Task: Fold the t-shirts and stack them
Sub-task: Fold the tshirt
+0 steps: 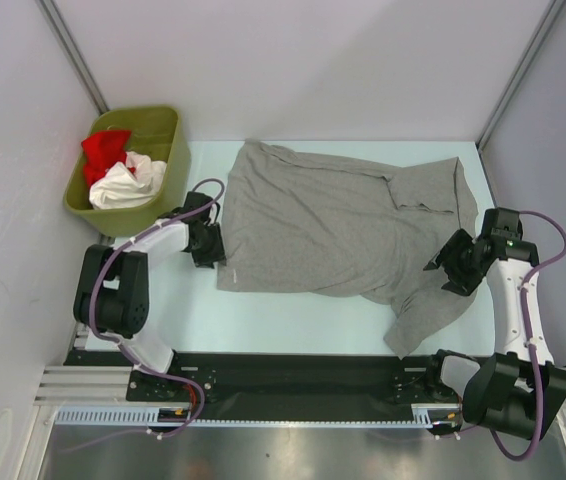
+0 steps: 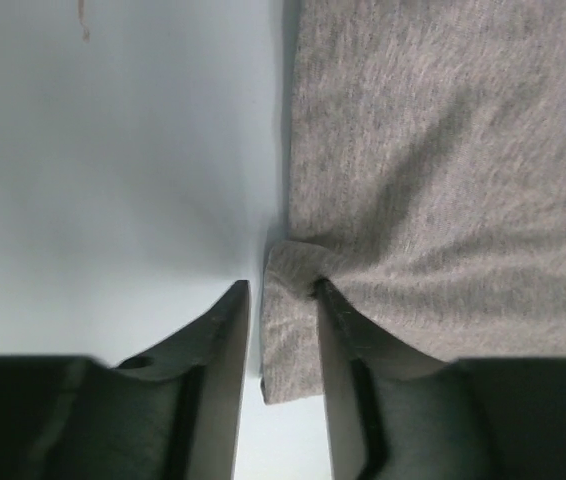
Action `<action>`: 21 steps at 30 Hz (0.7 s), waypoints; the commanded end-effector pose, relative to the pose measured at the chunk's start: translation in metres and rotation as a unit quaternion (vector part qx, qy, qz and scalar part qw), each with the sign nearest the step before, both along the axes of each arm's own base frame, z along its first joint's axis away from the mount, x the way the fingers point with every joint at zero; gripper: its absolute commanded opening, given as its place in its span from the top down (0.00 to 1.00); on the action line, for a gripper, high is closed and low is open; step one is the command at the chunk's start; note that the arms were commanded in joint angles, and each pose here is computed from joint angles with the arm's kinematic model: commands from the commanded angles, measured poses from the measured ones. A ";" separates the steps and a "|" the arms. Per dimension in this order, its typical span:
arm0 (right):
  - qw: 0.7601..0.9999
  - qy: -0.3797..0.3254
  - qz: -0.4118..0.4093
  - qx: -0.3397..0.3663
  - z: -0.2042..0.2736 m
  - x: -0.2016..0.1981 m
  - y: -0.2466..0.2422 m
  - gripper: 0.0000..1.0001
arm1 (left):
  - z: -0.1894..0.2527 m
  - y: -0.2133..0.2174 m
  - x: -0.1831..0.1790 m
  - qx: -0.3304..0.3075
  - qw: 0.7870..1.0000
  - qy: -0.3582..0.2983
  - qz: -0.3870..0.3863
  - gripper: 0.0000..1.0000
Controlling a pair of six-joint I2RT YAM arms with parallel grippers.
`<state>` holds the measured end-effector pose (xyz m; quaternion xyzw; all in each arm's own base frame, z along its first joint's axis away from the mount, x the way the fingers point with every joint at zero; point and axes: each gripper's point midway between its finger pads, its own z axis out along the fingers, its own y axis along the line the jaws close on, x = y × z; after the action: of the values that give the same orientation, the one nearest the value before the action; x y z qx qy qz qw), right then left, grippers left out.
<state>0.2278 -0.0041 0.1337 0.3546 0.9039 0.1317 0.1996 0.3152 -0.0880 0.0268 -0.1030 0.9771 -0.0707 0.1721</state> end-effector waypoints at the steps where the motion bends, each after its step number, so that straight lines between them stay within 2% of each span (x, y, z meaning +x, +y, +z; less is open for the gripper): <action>1: 1.000 -0.012 0.010 -0.002 0.004 -0.002 0.003 0.35 | 0.010 -0.002 0.023 0.010 0.999 -0.037 -0.022 0.64; 5: 1.000 -0.010 0.011 0.001 0.003 -0.004 0.005 0.35 | 0.012 -0.005 0.030 0.002 0.999 -0.046 -0.023 0.77; 8: 1.000 -0.011 0.013 0.005 0.003 -0.004 0.006 0.35 | 0.016 -0.004 0.029 0.005 0.999 -0.047 -0.017 0.97; 16: 1.000 -0.008 0.014 0.007 0.001 -0.003 0.007 0.35 | 0.034 -0.007 0.028 0.001 0.998 -0.062 -0.008 1.00; 21: 1.000 -0.012 0.014 0.009 0.005 0.001 0.008 0.35 | 0.046 -0.006 0.046 0.020 0.996 -0.088 -0.006 1.00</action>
<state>0.2253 0.0004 0.1329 0.3486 0.9056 0.1378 0.1985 0.3335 -0.0896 0.0389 -0.0885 0.9738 -0.0595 0.2007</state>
